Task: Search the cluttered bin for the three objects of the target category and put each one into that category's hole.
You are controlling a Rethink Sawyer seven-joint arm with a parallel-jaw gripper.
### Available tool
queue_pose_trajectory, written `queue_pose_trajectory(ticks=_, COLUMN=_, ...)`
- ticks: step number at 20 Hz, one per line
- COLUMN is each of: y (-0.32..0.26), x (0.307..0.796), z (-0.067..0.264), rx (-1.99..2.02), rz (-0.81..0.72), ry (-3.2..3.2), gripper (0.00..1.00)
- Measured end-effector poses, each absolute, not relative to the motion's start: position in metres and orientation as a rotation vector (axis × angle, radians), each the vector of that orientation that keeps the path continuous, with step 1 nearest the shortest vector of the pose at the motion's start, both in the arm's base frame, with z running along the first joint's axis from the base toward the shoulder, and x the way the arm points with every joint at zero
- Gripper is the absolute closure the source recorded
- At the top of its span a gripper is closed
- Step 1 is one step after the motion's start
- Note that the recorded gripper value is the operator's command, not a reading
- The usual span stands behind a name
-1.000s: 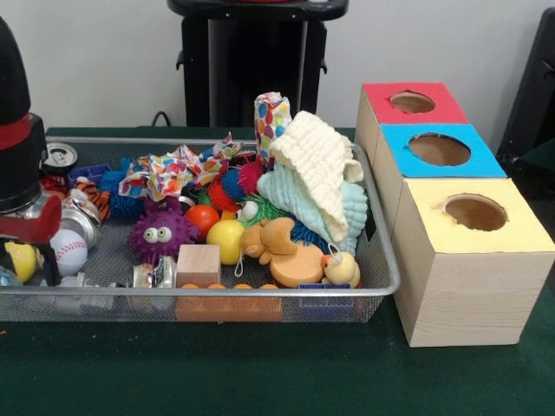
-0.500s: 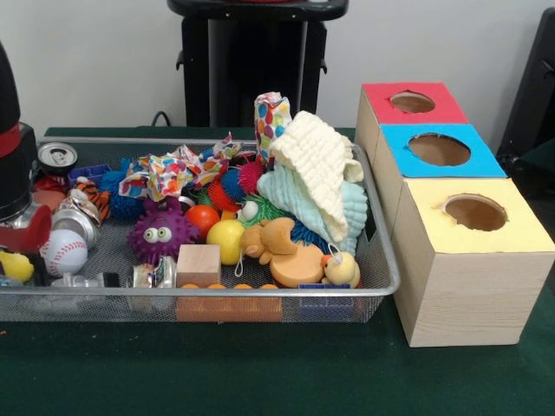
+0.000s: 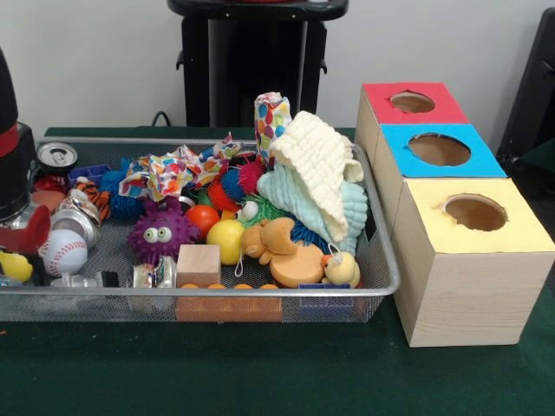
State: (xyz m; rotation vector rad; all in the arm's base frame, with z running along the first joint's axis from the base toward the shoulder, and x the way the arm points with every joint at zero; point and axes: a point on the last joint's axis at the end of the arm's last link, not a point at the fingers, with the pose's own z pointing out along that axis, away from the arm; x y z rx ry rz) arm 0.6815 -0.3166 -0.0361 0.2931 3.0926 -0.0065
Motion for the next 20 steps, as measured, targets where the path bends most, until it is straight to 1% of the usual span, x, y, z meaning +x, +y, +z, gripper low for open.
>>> queue_pose_trajectory(ticks=20, y=-0.321, x=0.686, z=-0.02, rx=0.281, rz=-0.038, ry=3.09, gripper=0.0)
